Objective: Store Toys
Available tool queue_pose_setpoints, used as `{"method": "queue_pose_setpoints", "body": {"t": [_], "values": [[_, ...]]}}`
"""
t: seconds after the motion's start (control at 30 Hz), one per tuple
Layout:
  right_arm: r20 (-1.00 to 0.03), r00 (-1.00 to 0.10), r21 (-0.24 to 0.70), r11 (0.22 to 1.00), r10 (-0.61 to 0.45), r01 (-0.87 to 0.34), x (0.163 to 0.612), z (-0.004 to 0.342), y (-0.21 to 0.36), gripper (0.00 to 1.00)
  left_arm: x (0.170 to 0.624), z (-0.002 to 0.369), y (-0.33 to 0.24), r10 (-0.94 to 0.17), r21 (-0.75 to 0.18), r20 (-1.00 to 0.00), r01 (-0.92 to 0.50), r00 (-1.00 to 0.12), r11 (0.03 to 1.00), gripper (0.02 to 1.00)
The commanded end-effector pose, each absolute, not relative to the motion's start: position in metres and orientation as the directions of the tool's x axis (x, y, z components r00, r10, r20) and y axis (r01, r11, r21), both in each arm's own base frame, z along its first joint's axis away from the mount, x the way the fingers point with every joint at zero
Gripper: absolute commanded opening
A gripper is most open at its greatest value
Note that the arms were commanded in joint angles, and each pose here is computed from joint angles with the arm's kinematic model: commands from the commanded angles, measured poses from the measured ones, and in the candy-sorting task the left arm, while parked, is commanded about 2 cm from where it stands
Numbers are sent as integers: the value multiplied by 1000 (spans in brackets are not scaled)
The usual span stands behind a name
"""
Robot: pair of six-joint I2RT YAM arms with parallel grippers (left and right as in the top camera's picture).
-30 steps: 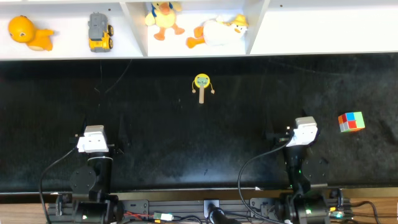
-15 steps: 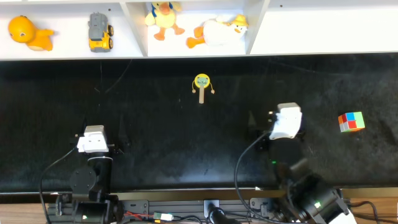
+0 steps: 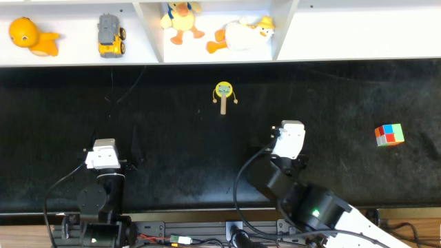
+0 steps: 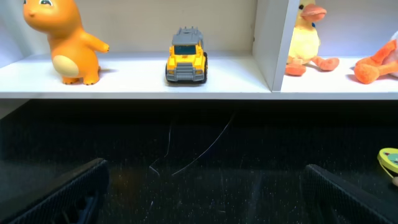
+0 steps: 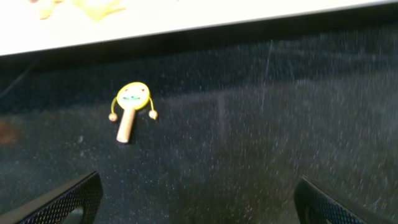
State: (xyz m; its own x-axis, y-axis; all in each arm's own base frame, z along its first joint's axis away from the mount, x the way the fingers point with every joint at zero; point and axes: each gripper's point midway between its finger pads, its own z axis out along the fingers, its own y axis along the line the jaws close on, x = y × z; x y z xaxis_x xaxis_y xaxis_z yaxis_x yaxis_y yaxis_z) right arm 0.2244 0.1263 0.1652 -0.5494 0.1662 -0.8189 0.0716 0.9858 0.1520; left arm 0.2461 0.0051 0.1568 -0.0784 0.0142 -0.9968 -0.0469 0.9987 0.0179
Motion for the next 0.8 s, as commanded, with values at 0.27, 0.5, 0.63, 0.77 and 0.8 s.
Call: {"method": "queue_pose_setpoints", "body": {"t": [0.27, 0.5, 0.63, 0.77, 0.8], "values": [[-751, -615, 219, 970, 238, 107, 244, 181, 176, 996, 246, 158, 5, 34, 37, -997, -44, -74, 998, 998], [-677, -714, 184, 980, 181, 75, 248, 166, 207, 996, 246, 158, 5, 34, 37, -997, -44, -73, 998, 998], [-660, -731, 153, 984, 174, 96, 255, 155, 209, 996, 246, 158, 5, 34, 37, -997, -44, -73, 998, 998], [-616, -764, 164, 980, 192, 114, 264, 147, 214, 996, 246, 158, 5, 34, 37, -997, -44, -74, 998, 998], [-599, -774, 173, 977, 202, 121, 267, 146, 216, 993, 246, 158, 5, 34, 37, -997, -44, -74, 998, 998]]}}
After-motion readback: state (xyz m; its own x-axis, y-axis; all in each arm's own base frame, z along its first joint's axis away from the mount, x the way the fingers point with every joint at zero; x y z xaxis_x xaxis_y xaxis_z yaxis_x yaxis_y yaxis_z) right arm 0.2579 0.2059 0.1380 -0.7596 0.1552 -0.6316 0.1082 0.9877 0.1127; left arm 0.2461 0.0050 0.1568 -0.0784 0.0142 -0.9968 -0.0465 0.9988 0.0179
